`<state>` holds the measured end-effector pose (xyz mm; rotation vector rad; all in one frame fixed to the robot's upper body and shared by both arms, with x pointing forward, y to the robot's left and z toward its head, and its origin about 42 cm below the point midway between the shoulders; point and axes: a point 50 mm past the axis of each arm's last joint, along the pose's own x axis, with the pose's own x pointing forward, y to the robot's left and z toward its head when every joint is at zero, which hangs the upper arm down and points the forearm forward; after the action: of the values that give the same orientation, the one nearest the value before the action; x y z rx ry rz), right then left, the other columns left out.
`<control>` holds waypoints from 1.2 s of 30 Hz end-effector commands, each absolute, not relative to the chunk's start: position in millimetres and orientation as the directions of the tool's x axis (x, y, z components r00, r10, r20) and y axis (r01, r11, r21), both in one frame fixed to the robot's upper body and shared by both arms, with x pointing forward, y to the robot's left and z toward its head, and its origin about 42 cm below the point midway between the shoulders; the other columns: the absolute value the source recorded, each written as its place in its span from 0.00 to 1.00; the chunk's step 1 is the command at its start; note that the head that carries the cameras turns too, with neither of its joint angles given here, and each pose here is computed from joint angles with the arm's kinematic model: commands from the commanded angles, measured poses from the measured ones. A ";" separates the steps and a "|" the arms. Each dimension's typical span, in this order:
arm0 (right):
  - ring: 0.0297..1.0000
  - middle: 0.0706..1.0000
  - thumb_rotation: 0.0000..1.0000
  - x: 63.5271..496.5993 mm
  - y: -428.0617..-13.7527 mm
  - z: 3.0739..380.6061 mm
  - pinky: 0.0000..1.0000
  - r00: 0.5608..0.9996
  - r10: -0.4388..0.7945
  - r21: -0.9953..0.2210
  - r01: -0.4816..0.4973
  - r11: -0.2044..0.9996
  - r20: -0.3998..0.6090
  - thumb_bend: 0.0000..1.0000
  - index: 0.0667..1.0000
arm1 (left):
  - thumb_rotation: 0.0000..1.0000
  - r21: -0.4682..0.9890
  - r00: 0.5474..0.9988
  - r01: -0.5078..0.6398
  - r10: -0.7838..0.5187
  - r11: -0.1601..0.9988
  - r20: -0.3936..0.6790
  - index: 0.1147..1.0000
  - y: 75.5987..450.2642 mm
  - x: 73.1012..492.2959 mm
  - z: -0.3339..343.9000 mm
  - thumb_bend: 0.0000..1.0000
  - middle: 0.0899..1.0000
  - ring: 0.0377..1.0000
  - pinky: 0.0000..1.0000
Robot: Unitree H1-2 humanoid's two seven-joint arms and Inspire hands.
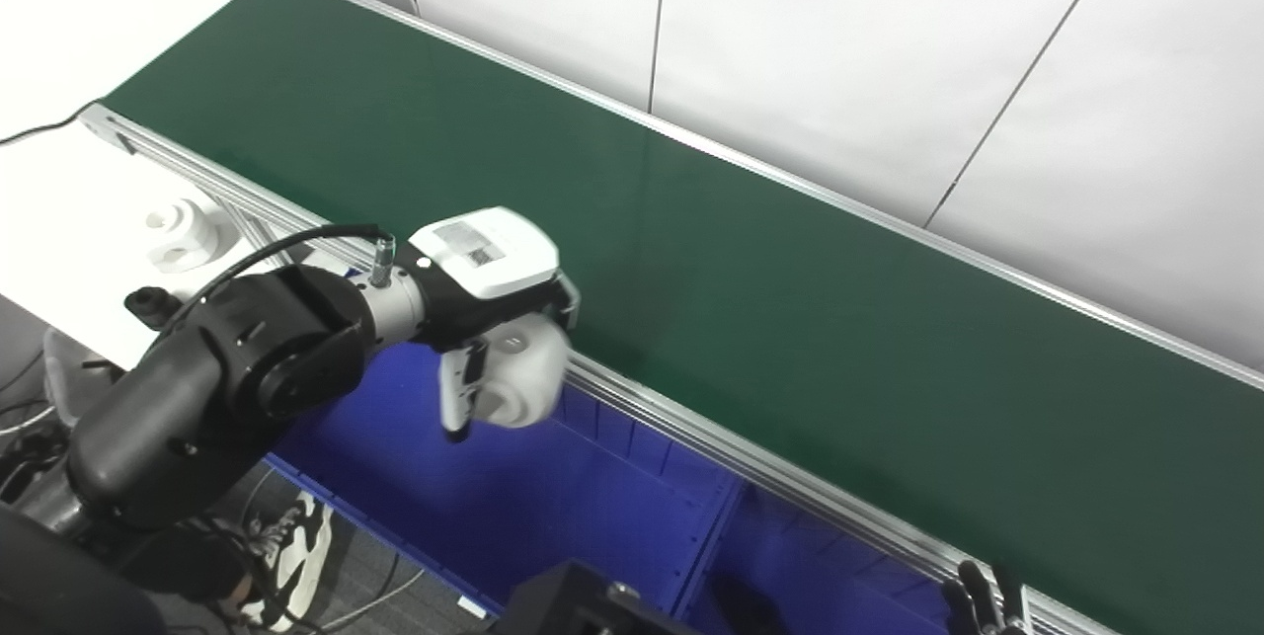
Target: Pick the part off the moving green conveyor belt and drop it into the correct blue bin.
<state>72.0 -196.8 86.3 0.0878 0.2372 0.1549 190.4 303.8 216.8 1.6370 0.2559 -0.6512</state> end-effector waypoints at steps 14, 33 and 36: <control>0.94 0.92 0.99 69.8 -184.8 97.5 1.00 0.967 0.157 0.132 -0.132 0.982 -0.200 0.63 1.00 | 0.00 0.666 0.742 0.595 -0.012 -0.450 -0.671 0.47 314.4 208.9 136.4 0.50 0.38 0.40 0.23; 0.94 0.93 0.99 70.5 -185.4 96.4 1.00 0.970 0.163 0.135 -0.139 0.981 -0.183 0.62 1.00 | 0.80 0.643 0.732 0.616 0.029 -0.455 -0.681 0.74 310.4 202.5 162.2 0.84 0.76 0.73 0.63; 0.95 0.93 0.98 70.9 -185.1 97.6 1.00 0.968 0.161 0.136 -0.136 0.981 -0.192 0.63 1.00 | 0.82 0.678 0.756 0.592 0.009 -0.435 -0.654 0.75 303.7 198.9 182.3 0.83 0.76 0.73 0.63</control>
<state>70.9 -185.2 89.2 0.1133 0.2562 0.1526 197.8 307.2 163.7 1.9308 0.5028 -0.7607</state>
